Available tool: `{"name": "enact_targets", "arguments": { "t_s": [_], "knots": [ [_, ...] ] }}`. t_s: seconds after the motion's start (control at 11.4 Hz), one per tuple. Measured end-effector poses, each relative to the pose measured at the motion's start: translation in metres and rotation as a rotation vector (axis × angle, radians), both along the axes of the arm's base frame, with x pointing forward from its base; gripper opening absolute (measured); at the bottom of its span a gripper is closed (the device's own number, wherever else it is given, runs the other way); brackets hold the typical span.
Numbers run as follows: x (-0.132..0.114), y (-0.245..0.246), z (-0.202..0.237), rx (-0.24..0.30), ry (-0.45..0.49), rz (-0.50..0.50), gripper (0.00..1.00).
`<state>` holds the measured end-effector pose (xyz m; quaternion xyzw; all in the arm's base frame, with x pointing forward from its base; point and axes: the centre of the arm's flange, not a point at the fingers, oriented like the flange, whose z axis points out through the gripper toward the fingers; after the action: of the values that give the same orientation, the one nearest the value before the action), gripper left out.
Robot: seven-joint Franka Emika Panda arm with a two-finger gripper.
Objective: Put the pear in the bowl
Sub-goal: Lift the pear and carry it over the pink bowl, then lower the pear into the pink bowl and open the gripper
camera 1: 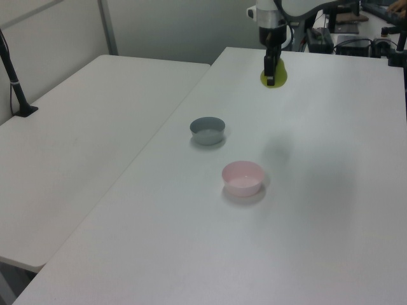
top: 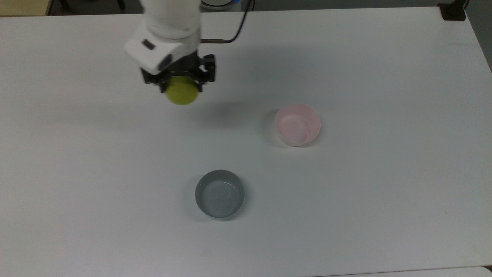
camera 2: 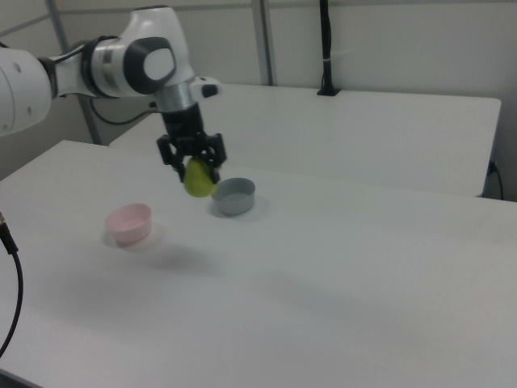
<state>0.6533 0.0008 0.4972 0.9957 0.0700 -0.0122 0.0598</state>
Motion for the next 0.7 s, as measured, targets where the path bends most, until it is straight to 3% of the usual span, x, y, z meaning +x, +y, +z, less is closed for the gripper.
{"name": "enact_targets", "arguments": {
  "t_s": [0.44,0.7],
  "knots": [
    [-0.025,0.198,-0.028,-0.008,0.014,0.075,0.82],
    [-0.03,0.258,-0.061,-0.002,-0.014,0.077,0.82]
  ]
}}
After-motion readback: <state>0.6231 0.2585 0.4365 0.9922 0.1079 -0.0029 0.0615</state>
